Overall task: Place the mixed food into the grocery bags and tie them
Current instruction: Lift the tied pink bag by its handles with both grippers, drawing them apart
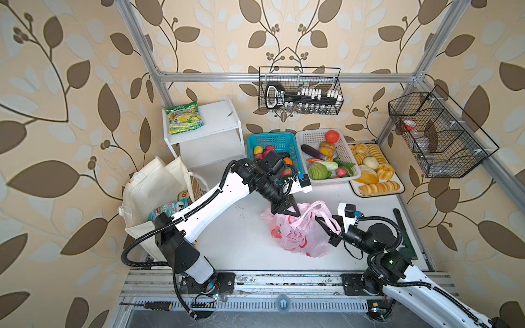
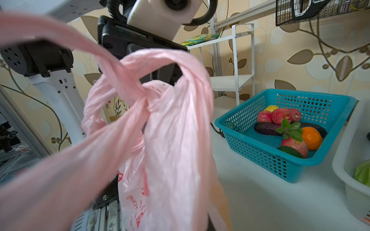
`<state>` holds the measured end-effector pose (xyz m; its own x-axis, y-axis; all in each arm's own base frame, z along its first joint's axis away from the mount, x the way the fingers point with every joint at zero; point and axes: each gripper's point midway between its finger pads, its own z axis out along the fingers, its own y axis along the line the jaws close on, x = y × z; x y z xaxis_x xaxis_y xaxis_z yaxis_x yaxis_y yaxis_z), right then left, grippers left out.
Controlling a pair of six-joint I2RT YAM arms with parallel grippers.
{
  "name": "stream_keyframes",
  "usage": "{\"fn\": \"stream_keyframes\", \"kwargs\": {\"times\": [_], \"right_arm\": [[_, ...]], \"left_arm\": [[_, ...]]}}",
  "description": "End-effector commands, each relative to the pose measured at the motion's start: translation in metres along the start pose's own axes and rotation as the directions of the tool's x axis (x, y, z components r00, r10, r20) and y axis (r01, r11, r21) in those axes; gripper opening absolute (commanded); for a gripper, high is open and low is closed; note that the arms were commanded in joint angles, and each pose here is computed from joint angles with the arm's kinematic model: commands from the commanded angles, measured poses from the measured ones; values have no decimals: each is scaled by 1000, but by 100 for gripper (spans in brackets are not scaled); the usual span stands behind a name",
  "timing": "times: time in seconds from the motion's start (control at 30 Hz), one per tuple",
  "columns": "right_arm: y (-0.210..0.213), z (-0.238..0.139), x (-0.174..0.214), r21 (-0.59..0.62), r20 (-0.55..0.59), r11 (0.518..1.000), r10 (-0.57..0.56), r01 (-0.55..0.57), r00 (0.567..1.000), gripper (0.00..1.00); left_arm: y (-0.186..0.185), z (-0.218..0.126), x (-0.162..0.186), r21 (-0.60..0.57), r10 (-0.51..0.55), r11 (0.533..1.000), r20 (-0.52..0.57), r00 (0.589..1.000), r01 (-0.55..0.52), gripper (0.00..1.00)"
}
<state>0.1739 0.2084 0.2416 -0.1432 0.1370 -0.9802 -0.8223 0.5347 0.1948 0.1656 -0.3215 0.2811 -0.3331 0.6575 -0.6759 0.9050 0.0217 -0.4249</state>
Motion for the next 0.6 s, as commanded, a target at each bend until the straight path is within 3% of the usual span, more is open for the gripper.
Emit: {"fn": "stream_keyframes", "kwargs": {"times": [0.0,0.07,0.23,0.37,0.53,0.57], "right_arm": [[0,1,10,10,-32,1000,28,-27,999,0],[1,2,10,1,-34,999,32,-32,999,0],[11,5,16,-44,-62,998,37,-39,997,0],[9,6,30,-29,-110,999,34,-37,993,0],[9,5,26,-22,-97,999,26,-28,995,9],[10,4,23,-24,-84,999,24,-26,996,15]], "left_arm": [[-12,-12,-21,20,35,999,110,993,-37,7],[-8,-10,-21,18,15,1000,105,994,-17,0],[12,-7,-31,-59,-37,997,154,987,47,0],[5,-9,-38,-37,16,999,214,977,-8,0],[12,-4,-20,-57,-7,998,117,993,14,0],[12,-2,-16,-49,-26,998,93,995,31,0]]}}
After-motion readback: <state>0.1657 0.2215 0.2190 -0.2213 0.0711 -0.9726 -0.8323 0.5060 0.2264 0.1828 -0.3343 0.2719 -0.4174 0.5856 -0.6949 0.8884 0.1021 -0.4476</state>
